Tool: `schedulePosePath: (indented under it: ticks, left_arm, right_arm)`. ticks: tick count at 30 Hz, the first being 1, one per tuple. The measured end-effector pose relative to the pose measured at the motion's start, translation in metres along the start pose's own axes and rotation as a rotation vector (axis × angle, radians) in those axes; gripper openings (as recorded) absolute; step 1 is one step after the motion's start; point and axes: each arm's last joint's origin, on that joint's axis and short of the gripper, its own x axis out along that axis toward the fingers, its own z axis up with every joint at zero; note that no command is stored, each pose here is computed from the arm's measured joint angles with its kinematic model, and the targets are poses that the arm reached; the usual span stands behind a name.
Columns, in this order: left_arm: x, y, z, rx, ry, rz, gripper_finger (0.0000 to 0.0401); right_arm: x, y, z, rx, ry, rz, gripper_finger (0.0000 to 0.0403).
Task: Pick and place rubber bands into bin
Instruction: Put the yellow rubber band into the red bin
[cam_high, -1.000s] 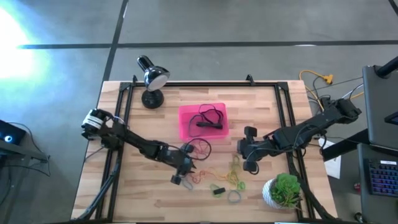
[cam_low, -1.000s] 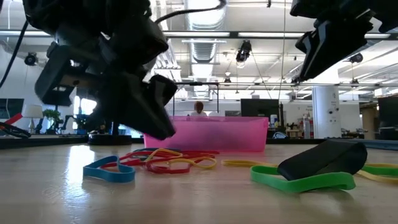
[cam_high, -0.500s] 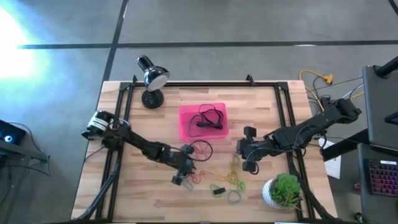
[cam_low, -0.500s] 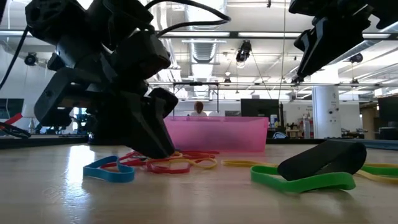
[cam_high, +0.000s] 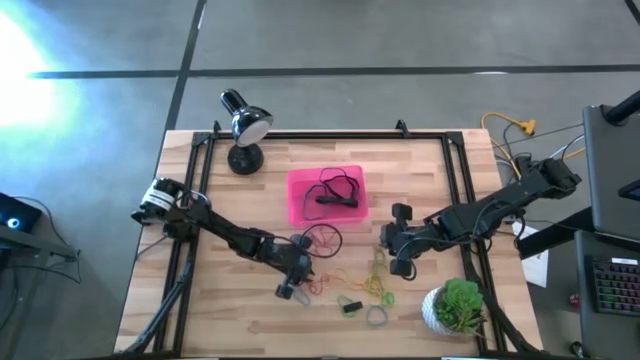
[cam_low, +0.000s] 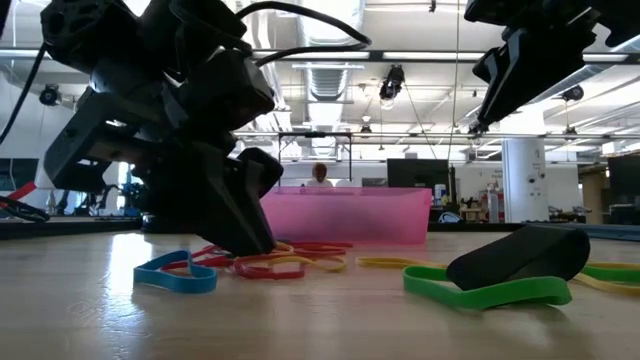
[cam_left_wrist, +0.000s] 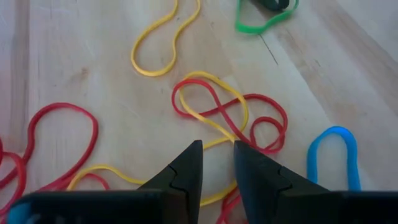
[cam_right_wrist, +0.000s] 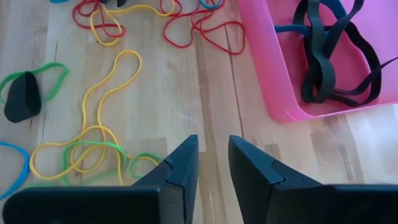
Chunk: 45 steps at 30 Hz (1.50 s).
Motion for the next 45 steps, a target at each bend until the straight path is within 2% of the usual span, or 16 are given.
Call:
schedulePosePath:
  ticks: [8,17,21,28,32,39,45]
  left_arm:
    - [-0.001,0.001,0.002,-0.021,-0.018,0.010,0.0075]
    - [-0.002,0.004,0.003,-0.014,-0.020,0.117,0.0075]
    - [-0.003,0.005,-0.002,-0.001,0.031,0.167,0.0075]
    - [-0.018,0.006,0.003,0.009,0.059,0.243,0.0075]
    - [-0.029,0.006,0.010,0.008,0.038,0.246,0.0075]
    - [-0.032,0.007,0.006,0.007,0.044,0.256,0.0075]
    - [-0.031,0.011,0.003,-0.092,0.042,0.290,0.0075]
  right_arm:
    - [0.000,0.000,0.000,0.000,0.000,0.001,0.0079]
    - [0.000,0.000,0.000,0.000,0.000,0.001,0.0076]
    - [0.000,0.000,0.000,0.000,0.000,0.002,0.0072]
    - [0.000,0.000,0.000,0.001,-0.001,0.002,0.0080]
    - [0.000,0.000,0.000,0.001,-0.002,0.002,0.0084]
    - [0.001,0.000,0.000,0.001,-0.011,0.006,0.0078]
    - [0.002,0.001,0.000,0.001,-0.012,0.006,0.0070]
